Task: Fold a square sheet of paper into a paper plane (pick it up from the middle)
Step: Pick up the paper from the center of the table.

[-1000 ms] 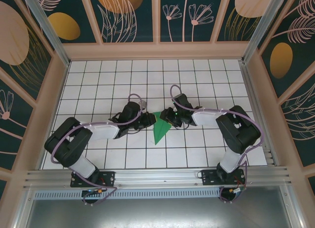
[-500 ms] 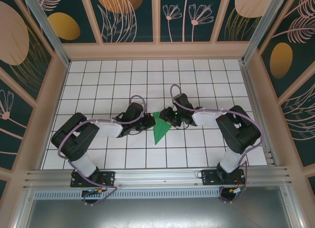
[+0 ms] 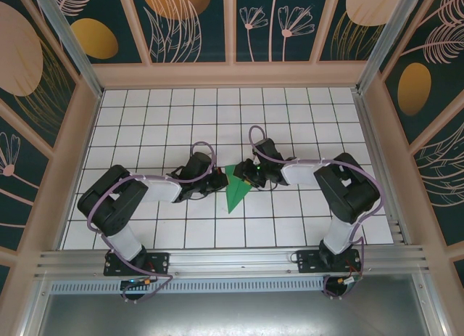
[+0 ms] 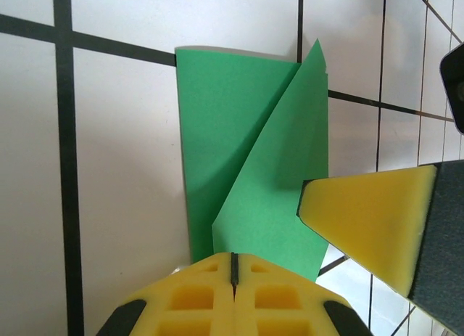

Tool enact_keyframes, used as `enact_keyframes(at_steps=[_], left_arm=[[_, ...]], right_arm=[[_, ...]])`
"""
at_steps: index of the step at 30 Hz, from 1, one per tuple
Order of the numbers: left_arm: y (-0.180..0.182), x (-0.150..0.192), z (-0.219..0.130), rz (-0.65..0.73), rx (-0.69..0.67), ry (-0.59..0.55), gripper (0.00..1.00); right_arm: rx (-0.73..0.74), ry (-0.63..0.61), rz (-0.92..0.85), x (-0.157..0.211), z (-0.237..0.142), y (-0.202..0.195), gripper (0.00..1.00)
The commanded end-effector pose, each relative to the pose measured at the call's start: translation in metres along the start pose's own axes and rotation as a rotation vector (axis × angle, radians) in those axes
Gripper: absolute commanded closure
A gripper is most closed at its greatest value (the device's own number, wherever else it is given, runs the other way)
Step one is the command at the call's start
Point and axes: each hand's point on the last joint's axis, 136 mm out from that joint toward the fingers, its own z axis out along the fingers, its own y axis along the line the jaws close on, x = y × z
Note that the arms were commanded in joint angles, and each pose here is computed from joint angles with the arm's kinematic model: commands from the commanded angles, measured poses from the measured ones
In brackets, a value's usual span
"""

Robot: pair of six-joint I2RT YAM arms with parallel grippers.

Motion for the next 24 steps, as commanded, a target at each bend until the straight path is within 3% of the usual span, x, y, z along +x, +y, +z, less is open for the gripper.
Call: enact_keyframes(at_steps=[1, 13, 18, 24], left_arm=[[0.001, -0.001, 0.002, 0.020, -0.018, 0.002, 1.00], [0.013, 0.001, 0.004, 0.016, -0.066, 0.003, 1.00], [0.001, -0.008, -0.009, 0.028, -0.050, -0.038, 1.00], [0.001, -0.019, -0.021, 0.014, -0.057, -0.079, 0.92]], right_arm=[[-0.028, 0.022, -0.034, 0.001, 0.005, 0.010, 0.59], [-0.100, 0.056, -0.078, 0.011, 0.004, 0.020, 0.70], [-0.091, 0.076, -0.101, 0.017, 0.009, 0.016, 0.75], [-0.096, 0.097, -0.154, 0.024, 0.015, 0.019, 0.79]])
